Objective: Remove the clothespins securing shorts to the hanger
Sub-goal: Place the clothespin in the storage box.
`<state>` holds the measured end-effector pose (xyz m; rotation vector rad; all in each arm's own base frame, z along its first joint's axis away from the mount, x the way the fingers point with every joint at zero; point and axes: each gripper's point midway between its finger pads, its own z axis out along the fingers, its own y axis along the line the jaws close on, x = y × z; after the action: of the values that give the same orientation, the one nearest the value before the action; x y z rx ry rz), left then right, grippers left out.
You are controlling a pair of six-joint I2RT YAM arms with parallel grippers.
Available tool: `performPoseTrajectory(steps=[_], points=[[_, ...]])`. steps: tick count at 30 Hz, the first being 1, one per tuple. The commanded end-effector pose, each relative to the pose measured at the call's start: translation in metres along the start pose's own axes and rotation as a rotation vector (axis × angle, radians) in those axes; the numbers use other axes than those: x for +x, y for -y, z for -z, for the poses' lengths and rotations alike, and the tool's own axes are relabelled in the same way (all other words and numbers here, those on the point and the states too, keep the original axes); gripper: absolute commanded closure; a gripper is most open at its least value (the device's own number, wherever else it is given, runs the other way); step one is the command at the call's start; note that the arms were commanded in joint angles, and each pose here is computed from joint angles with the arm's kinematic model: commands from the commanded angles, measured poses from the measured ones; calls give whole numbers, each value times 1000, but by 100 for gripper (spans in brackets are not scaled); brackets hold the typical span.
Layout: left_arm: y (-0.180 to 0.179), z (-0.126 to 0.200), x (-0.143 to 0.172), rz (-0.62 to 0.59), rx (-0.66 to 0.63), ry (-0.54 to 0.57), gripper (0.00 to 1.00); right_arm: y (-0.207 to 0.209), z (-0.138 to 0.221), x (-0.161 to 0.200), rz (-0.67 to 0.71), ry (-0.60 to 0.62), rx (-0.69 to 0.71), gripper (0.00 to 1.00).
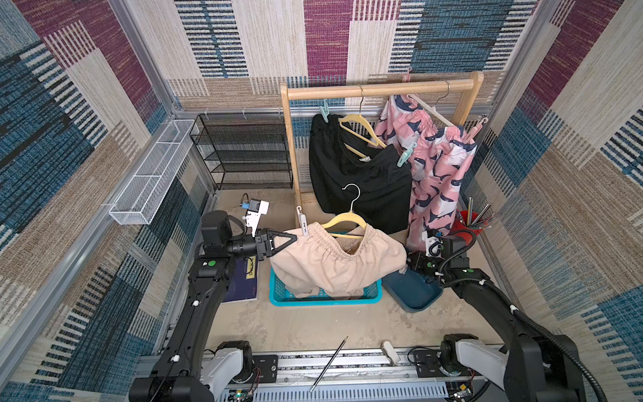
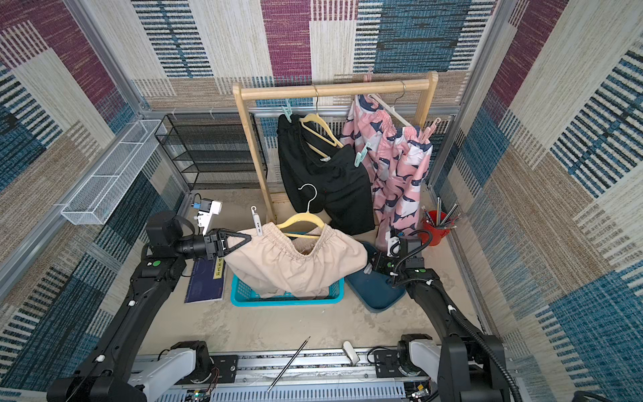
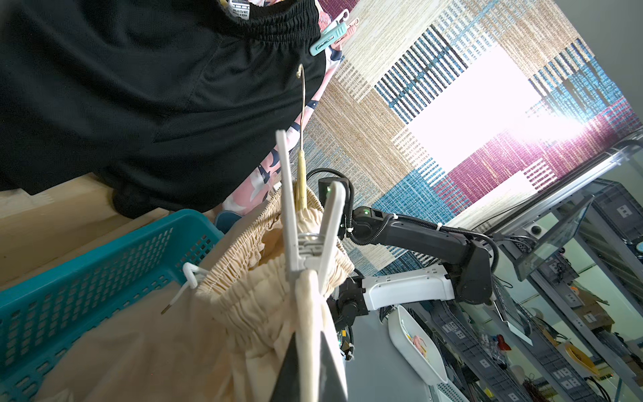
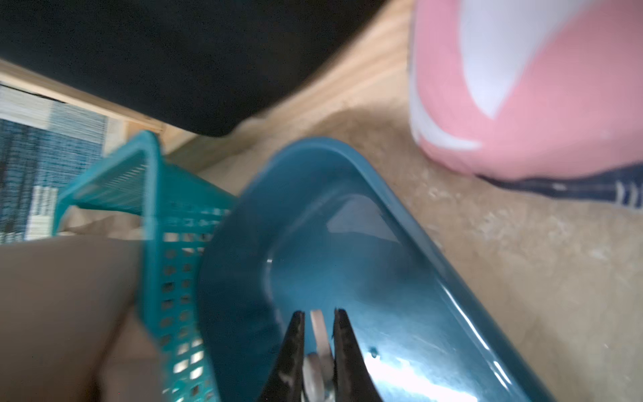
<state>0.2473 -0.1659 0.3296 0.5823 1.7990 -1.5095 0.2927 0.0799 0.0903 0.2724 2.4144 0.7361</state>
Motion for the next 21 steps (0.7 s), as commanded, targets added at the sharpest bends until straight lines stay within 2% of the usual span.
performPoseTrajectory(steps=[1,3,5,6,8,15,21], points=[[4,0,-2,-47,6,1,100,-2,-7,-7,-1,32,-11,83],[4,1,-2,-45,6,1,100,-1,-9,-6,-1,26,-8,73],[4,1,-1,-45,6,1,100,-3,-10,-5,0,21,-18,55],[5,1,-1,-47,6,1,100,-5,-10,-5,2,22,-23,49],[5,1,-1,-48,3,0,100,-8,-6,-11,13,38,-22,42],[5,1,-1,-49,-1,-4,100,-27,19,-44,126,84,15,36],[6,1,0,-51,0,-4,100,-76,59,-79,196,183,-157,37]])
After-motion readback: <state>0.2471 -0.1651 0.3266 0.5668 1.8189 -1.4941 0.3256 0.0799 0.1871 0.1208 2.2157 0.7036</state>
